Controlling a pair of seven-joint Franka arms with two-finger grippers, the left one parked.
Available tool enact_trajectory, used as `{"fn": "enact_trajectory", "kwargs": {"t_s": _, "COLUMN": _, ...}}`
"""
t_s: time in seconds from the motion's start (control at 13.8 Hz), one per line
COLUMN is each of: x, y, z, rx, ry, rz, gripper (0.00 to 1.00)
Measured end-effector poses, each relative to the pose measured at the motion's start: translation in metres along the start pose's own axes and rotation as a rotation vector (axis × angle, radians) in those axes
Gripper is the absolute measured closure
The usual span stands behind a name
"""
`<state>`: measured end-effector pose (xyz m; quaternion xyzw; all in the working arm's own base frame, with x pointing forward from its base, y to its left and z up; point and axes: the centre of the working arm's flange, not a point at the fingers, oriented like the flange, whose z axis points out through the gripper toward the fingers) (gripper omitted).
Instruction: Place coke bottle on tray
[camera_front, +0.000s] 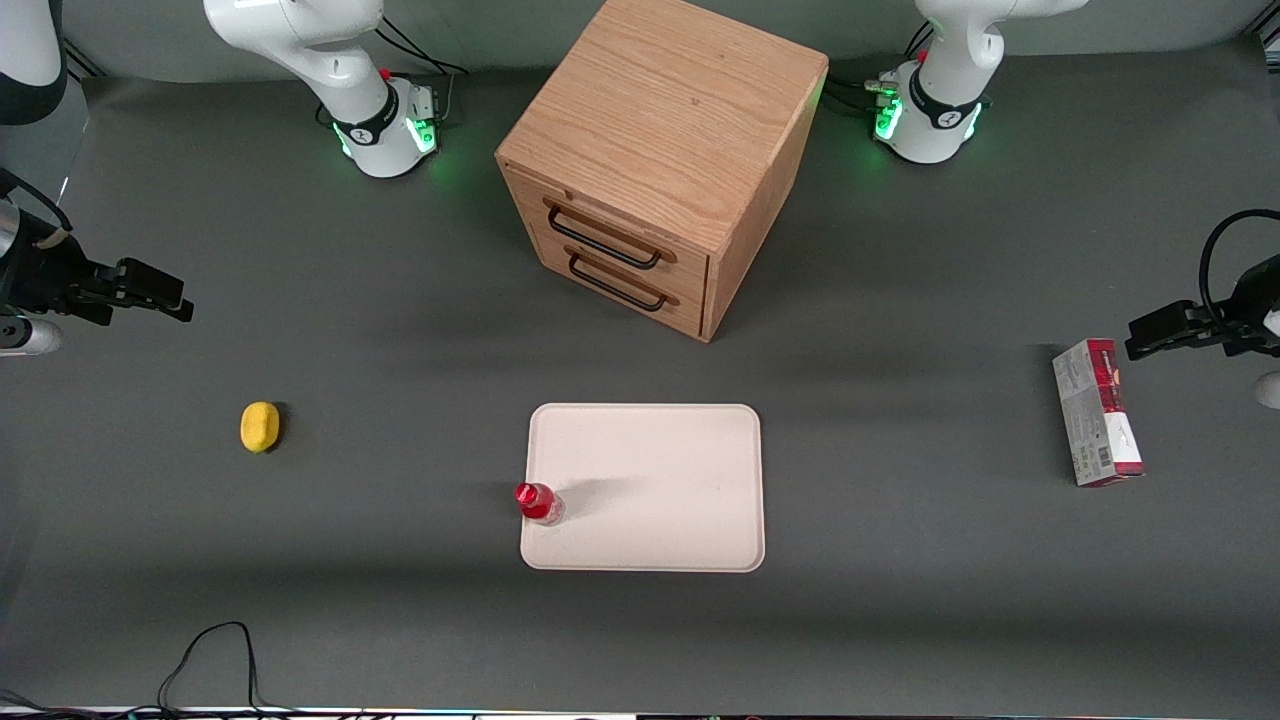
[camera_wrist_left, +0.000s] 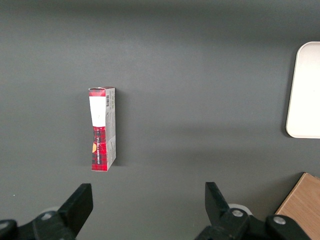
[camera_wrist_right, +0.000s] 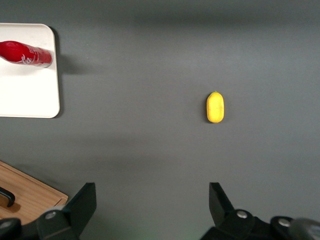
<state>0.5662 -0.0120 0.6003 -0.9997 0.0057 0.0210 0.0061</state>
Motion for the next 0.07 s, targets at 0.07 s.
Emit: {"fn": "enact_trajectory", "kwargs": {"t_s": 0.07, "x": 0.0, "y": 0.0002, "z": -0.0002, "rx": -0.002, "ry": 0.0, "rz": 0.0, "gripper": 0.0}}
